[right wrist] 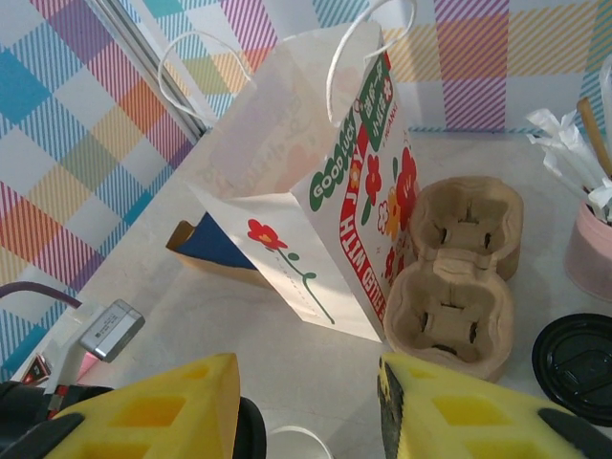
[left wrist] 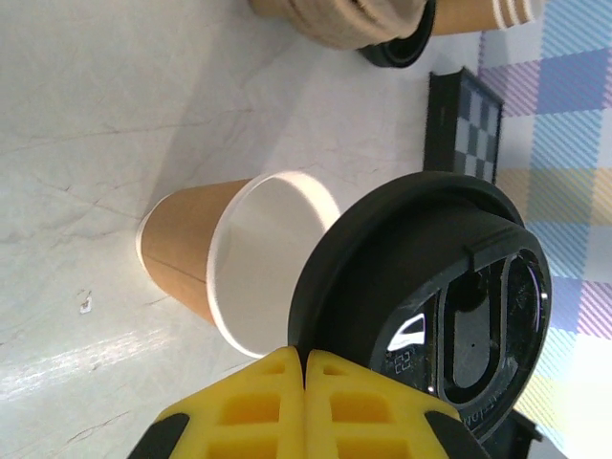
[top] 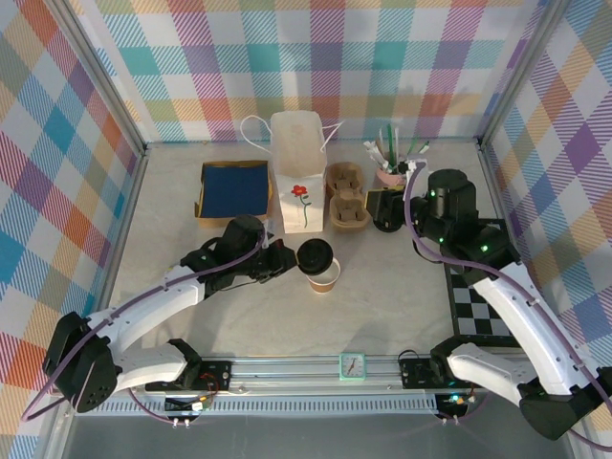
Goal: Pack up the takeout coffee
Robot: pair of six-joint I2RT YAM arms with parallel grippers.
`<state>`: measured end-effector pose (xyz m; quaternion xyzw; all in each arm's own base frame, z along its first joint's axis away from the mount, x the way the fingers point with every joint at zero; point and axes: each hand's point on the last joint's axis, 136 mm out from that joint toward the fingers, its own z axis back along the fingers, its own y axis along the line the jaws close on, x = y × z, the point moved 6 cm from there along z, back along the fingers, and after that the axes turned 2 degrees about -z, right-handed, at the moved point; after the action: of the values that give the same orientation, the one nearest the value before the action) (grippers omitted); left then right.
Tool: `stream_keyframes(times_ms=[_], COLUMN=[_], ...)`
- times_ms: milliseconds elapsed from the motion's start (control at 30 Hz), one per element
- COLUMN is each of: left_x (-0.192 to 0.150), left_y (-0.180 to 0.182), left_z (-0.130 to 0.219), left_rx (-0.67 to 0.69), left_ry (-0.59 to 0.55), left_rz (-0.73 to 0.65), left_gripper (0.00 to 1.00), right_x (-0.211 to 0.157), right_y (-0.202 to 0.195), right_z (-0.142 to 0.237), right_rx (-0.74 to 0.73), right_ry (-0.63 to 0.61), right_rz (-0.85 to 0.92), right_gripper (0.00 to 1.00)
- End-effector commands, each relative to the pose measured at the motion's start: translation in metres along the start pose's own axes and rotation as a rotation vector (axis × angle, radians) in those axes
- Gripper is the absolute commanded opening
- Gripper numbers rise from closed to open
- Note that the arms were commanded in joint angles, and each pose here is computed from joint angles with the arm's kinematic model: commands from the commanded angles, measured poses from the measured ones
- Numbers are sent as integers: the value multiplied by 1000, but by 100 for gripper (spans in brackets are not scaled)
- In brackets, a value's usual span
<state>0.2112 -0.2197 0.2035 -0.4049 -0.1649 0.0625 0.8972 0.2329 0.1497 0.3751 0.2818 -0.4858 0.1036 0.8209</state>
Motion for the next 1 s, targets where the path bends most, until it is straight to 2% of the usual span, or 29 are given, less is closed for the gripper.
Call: stream_keyframes(times_ms=[0, 367, 967], left_x=[-7, -12, -6], left_y=[8, 8, 4], left_z=[-4, -21, -28], left_rx=[81, 142, 166], left_ry=[30, 62, 57], left_rz=[-20, -55, -79], left_gripper=[4, 3, 3], right_x=[-3, -8, -9], right_y=[-2, -3, -3], right_z=[-1, -2, 1], right_rx=[-3, 7, 13], right_ry=[6, 3, -23], right_rz=[1, -4, 1], right_gripper=[43, 43, 42])
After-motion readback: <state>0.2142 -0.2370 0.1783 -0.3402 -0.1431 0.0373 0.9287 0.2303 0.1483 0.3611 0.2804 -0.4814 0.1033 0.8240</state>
